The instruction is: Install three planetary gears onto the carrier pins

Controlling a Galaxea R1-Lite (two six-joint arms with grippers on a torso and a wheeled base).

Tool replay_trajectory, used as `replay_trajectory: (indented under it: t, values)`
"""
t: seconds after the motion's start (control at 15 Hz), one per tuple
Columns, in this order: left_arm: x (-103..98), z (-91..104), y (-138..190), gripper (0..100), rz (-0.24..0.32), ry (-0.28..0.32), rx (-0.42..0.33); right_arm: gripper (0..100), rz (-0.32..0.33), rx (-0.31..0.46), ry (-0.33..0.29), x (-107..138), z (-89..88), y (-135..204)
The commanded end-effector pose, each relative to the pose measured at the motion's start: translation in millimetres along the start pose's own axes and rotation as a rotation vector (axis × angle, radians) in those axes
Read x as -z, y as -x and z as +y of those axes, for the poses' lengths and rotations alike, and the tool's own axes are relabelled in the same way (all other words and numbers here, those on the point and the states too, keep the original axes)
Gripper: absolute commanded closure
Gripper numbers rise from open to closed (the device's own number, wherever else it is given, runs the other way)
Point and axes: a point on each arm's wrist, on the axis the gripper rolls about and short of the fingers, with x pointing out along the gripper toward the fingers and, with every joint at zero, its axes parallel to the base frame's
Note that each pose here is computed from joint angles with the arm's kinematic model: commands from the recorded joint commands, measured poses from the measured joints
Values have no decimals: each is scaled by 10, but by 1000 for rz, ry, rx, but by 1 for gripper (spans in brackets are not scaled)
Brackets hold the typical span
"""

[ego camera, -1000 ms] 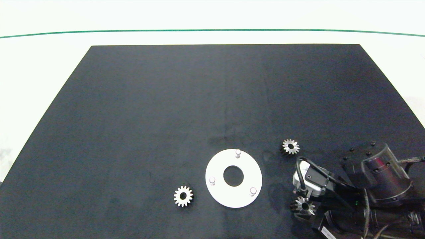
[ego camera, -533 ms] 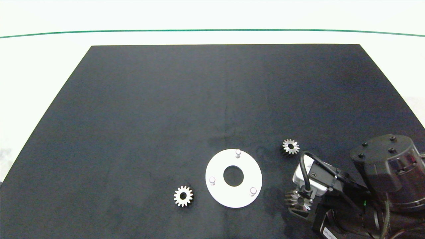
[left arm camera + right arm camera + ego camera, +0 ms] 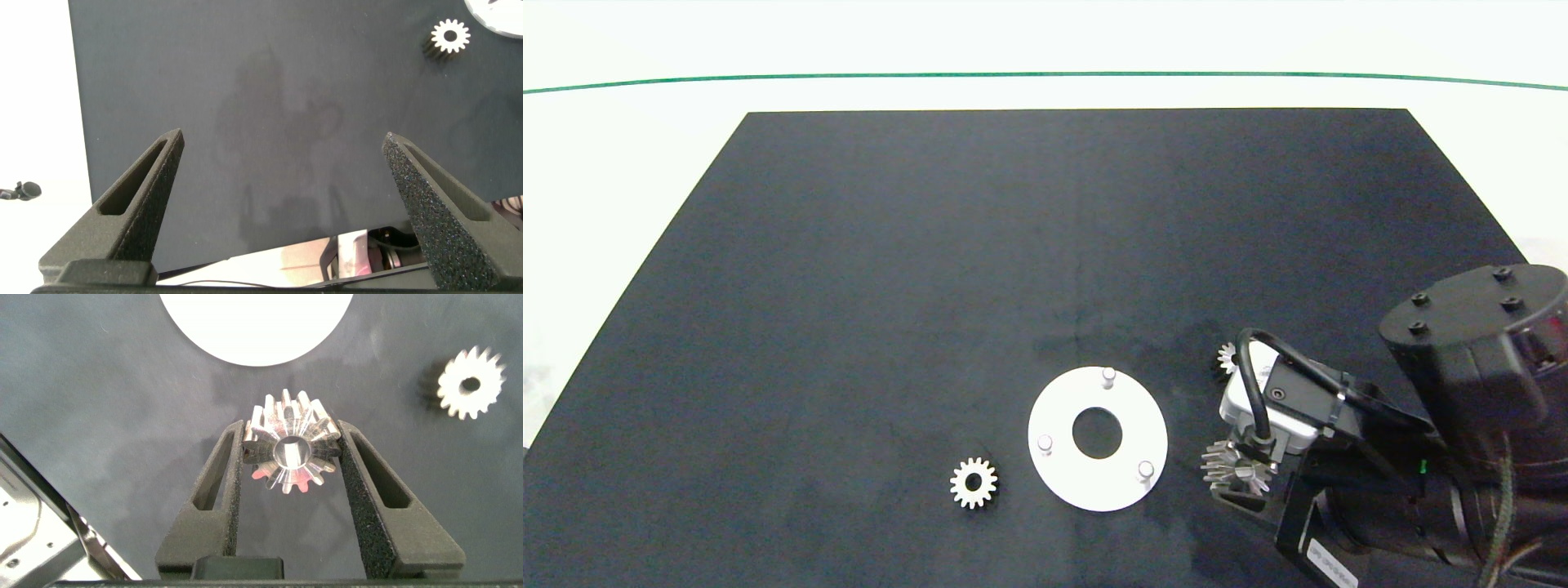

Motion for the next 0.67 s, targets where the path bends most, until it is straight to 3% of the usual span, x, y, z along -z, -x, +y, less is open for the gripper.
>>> replay_trajectory:
  t: [0.07, 0.67]
  values:
    - [4, -1, 0, 0, 4, -1, 0, 96, 0, -16, 22, -111, 53, -90]
    - [-4, 2, 5, 0, -3, -2, 2, 96, 55, -27, 66, -212, 200, -357]
